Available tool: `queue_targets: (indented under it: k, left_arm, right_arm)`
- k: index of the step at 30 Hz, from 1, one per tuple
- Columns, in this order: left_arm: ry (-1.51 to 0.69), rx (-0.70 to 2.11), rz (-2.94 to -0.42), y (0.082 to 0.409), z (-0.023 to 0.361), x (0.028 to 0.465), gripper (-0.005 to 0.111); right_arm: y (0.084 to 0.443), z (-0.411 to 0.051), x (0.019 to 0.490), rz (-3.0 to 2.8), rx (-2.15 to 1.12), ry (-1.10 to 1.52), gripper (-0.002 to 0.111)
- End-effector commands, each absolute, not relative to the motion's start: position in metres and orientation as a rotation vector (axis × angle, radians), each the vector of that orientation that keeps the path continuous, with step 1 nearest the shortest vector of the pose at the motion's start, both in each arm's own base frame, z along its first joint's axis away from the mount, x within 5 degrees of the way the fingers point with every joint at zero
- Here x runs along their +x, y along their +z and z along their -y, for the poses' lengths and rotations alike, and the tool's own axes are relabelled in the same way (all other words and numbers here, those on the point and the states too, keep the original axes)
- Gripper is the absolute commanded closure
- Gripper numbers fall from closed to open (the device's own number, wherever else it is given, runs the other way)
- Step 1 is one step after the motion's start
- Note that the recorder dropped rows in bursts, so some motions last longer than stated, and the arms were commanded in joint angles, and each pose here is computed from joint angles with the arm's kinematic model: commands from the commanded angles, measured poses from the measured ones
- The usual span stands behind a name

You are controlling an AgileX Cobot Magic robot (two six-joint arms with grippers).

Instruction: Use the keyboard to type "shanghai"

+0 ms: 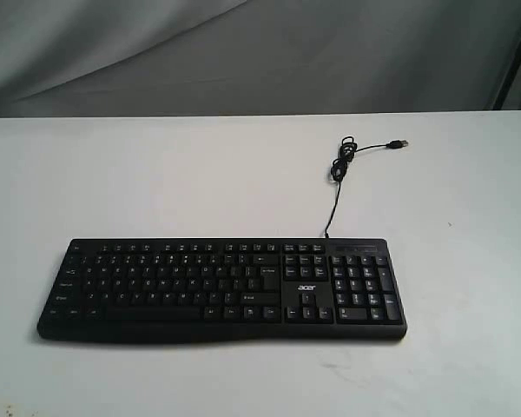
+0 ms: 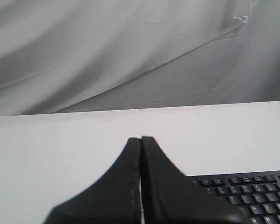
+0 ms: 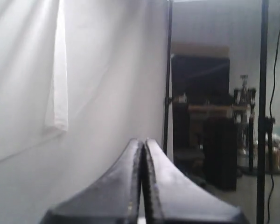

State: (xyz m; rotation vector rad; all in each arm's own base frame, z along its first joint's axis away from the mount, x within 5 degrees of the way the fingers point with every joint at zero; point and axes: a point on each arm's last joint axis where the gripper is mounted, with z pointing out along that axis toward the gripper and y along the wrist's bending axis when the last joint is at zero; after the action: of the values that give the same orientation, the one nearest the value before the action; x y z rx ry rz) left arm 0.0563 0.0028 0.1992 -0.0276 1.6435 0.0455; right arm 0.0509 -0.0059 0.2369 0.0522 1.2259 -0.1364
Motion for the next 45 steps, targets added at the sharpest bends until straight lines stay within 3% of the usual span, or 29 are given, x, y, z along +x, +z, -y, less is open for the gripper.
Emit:
queue_targets:
  k: [1,7,17,21,29,33,36,40,45]
  left_arm:
    - [0.039,-0.024,-1.637,0.199,-0.002,0.056,0.107]
    - [0.039,-0.024,-1.637,0.199,-0.002,0.056,0.107]
    - [0.039,-0.024,-1.637,0.199,-0.002,0.056,0.107]
    - [0.039,-0.024,-1.637,0.199,-0.002,0.056,0.107]
    - [0.039,-0.024,-1.637,0.199,-0.002,0.056,0.107]
    - [0.039,-0.024,-1.637,0.199,-0.002,0.056,0.107]
    - [0.039,-0.024,-1.637,0.199,-0.002,0.056,0.107]
    - [0.039,-0.024,-1.637,0.199,-0.002,0.056,0.107]
    - [0.039,-0.024,-1.637,0.199,-0.002,0.056,0.107]
  right_arm:
    - [0.255,0.004,0.041,-0.987,0.035,-0.144,0.108]
    - [0.268,0.002,0.031,-0.785,0.216,0.315,0.108]
    - [0.286,-0.002,0.025,-0.732,0.157,0.317,0.108]
    - [0.312,-0.024,0.059,-1.061,-0.089,0.341,0.108]
    - [0.34,-0.033,0.187,-1.415,-0.393,0.472,0.108]
    - [0.357,-0.028,0.238,-1.366,-0.521,0.386,0.108]
    - [0.377,-0.014,0.273,-1.345,-0.637,0.045,0.108]
    - [0.4,0.017,0.298,-1.475,-0.525,-0.333,0.108]
    - [0.419,0.047,0.307,-1.616,-0.302,-0.57,0.108]
